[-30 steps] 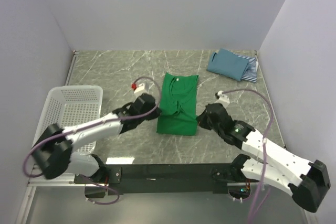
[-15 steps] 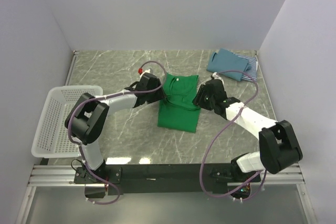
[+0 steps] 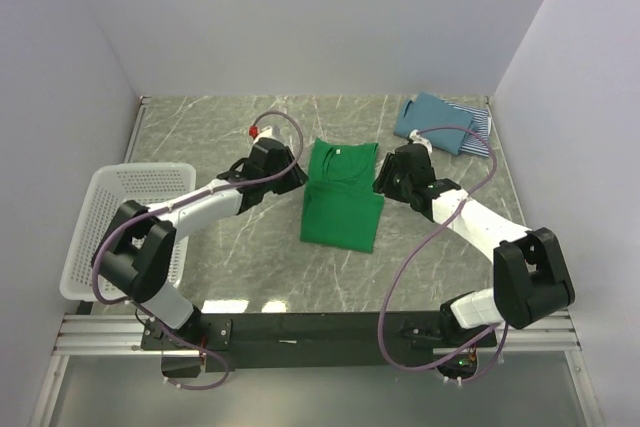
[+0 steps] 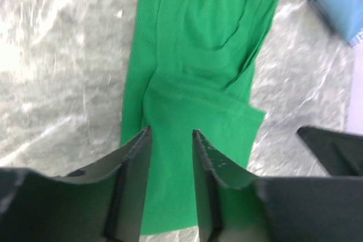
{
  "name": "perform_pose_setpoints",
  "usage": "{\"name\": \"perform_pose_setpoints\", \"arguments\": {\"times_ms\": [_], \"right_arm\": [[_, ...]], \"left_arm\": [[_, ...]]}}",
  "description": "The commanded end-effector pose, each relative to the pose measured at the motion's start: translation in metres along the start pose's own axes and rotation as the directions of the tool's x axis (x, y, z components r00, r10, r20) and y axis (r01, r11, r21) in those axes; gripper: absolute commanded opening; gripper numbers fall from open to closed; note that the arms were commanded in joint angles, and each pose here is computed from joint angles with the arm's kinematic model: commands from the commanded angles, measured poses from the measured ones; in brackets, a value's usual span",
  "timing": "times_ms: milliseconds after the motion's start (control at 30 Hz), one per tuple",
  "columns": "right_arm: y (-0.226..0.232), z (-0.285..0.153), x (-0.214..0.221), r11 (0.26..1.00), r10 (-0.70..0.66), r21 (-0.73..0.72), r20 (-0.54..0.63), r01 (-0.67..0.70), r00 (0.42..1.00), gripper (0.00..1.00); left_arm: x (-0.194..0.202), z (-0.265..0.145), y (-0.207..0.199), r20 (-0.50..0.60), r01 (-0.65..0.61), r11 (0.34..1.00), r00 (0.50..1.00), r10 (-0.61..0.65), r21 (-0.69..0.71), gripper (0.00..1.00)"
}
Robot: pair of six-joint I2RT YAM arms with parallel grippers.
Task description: Fold and stack the tank tops
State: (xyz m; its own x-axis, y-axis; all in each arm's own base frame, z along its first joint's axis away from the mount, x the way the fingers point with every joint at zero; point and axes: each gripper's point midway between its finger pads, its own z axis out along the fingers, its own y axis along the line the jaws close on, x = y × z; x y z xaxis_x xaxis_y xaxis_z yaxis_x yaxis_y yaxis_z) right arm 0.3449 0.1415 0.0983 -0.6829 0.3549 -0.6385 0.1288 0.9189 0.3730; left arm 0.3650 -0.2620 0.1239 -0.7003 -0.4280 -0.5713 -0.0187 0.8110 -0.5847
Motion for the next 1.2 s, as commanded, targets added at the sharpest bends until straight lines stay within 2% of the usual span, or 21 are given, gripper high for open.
{"name": "perform_pose_setpoints", "arguments": {"times_ms": [0,267,433,567,733,1033,1133,1167], "right_arm": [[-0.01,0.004,-0.01,0.998,-0.007,0.067,0.036,0.005,0.999,0.56],[-0.02,0.027,0.007,0.994,-0.011,0.111,-0.022,0.013,1.0,0.56],[-0.024,0.015,0.022,0.995,-0.009,0.095,-0.034,0.013,0.999,0.56],[-0.03,0.002,0.039,0.995,-0.018,0.101,-0.05,0.023,0.999,0.56],[-0.032,-0.021,0.059,0.997,-0.011,0.071,-0.06,0.015,0.998,0.55],[-0.015,-0.059,0.116,1.0,-0.013,-0.009,-0.097,0.012,0.995,0.55],[-0.017,-0.065,0.132,1.0,0.011,-0.026,-0.113,-0.014,0.994,0.55],[-0.016,-0.066,0.135,0.999,0.016,-0.037,-0.117,-0.02,0.993,0.55]], "left_arm": [[0.028,-0.002,0.007,-0.068,-0.015,1.0,0.998,0.015,-0.012,0.38],[0.096,-0.003,0.024,-0.184,-0.074,0.994,0.981,0.058,-0.083,0.31],[0.119,-0.005,0.044,-0.199,-0.095,0.983,0.978,0.063,-0.155,0.3],[0.138,-0.005,0.07,-0.228,-0.135,0.96,0.971,0.078,-0.245,0.24],[0.16,-0.012,0.088,-0.254,-0.139,0.949,0.965,0.065,-0.282,0.2],[0.161,-0.036,0.105,-0.218,-0.104,0.944,0.975,0.036,-0.313,0.15],[0.156,-0.046,0.103,-0.202,-0.091,0.951,0.979,0.031,-0.297,0.2],[0.151,-0.05,0.096,-0.186,-0.079,0.959,0.982,0.027,-0.273,0.26]]}}
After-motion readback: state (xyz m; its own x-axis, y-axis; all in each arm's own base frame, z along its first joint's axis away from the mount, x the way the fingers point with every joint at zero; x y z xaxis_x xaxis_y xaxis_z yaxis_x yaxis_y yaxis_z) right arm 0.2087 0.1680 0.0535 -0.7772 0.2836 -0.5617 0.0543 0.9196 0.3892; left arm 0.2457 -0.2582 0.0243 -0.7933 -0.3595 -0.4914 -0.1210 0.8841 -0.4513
